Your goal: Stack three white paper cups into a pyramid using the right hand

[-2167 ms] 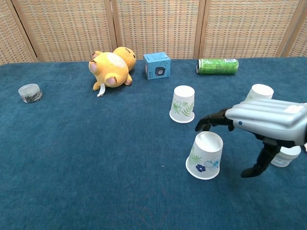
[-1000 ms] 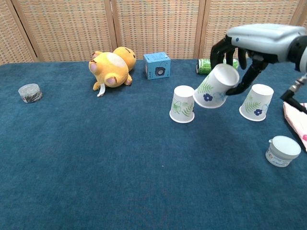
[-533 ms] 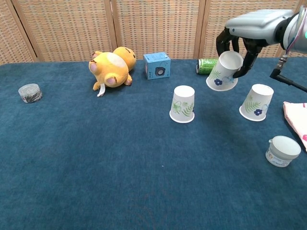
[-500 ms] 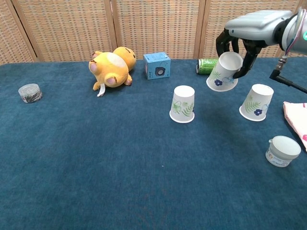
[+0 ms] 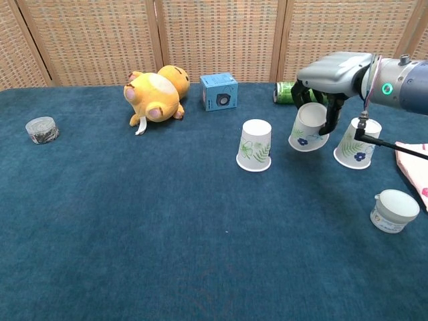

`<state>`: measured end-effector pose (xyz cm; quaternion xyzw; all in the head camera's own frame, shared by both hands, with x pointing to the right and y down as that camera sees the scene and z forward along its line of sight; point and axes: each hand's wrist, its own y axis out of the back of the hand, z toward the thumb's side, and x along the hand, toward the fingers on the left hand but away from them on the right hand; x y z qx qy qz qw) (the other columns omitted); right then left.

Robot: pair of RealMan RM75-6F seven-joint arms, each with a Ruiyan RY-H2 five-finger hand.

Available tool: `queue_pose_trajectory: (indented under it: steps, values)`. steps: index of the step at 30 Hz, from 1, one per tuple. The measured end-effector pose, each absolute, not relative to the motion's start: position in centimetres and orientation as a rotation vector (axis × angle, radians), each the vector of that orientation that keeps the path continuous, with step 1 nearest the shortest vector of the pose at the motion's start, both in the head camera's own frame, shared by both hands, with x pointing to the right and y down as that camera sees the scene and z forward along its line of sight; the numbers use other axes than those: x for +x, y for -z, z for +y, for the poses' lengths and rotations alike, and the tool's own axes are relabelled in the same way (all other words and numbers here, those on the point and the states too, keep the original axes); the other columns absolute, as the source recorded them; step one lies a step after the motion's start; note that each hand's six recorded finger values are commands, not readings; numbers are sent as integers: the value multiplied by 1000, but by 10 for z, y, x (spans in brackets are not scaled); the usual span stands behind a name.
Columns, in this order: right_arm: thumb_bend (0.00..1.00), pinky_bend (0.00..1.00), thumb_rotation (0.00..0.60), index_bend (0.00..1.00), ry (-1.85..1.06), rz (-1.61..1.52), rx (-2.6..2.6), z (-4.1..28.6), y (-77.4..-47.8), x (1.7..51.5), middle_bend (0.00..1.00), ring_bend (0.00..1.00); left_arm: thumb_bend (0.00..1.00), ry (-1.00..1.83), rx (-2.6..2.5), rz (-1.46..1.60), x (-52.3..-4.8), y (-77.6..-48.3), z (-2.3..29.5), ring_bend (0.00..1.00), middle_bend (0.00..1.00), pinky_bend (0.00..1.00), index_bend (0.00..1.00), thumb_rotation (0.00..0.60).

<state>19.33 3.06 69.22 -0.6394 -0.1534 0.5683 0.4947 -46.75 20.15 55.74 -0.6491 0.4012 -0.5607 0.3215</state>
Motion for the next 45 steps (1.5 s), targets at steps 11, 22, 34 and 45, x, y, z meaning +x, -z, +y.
queue_pose_trajectory:
  steps: [11,22,34,45]
  values:
    - [352,550,600,510,-1416,-383,-1609,30,-700,191,556,459,94,1488,-1705,1042,-468,-562,201,0,0,0,0,600]
    - [352,550,600,510,-1449,-402,-1691,32,-708,182,556,459,94,1506,-1706,1029,-467,-566,201,0,0,0,0,600]
    - [47,343,600,138,-1467,-432,-1763,31,-713,176,175,268,94,1513,-1706,1029,-469,-569,199,0,0,0,0,600]
    - [0,46,600,0,-1388,-497,-1838,30,-692,170,0,0,93,1516,-1704,1028,-468,-569,199,0,0,0,0,600]
